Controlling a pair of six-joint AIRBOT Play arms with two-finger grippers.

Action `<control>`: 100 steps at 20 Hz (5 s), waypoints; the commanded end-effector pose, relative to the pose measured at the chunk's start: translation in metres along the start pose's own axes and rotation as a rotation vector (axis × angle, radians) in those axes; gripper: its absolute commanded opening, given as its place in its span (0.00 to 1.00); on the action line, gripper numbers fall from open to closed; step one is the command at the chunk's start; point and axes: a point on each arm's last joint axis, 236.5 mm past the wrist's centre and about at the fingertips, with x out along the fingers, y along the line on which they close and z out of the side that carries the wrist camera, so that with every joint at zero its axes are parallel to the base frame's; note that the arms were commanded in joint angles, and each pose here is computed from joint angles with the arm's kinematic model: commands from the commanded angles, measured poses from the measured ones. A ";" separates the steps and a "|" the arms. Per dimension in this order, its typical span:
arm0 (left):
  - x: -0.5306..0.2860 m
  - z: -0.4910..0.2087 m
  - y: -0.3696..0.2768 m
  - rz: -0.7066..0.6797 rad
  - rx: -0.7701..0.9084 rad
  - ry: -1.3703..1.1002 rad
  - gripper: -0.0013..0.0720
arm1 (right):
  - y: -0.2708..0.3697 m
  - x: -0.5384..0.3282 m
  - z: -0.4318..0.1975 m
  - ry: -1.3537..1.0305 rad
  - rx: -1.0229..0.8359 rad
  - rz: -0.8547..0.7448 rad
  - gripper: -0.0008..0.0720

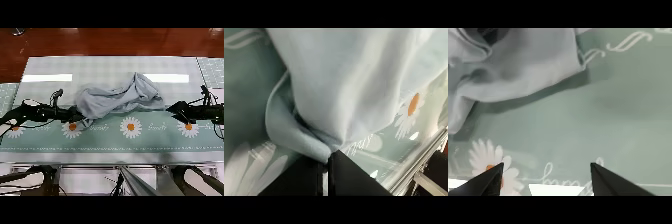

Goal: Fold the shirts.

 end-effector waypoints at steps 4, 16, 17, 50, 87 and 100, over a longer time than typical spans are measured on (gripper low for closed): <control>-0.006 0.022 -0.020 -0.021 0.049 -0.028 0.05 | -0.012 0.005 0.028 -0.039 0.029 -0.040 0.86; -0.006 0.022 -0.020 -0.021 0.024 -0.028 0.05 | -0.004 0.058 0.052 0.119 0.021 0.021 0.86; -0.006 0.022 -0.020 -0.021 0.021 -0.027 0.05 | 0.002 0.065 0.052 0.135 -0.005 0.021 0.86; -0.441 -0.124 -0.418 0.339 1.016 -1.154 0.05 | 0.320 -0.511 -0.106 -1.308 -0.923 -0.040 0.05; -0.091 0.156 -0.059 0.143 0.108 -0.153 0.98 | 0.088 -0.020 0.206 -0.110 -0.152 -0.049 0.87; -0.161 -0.014 0.082 0.023 -0.396 -0.317 0.98 | -0.015 -0.053 0.012 -0.152 0.001 -0.122 0.86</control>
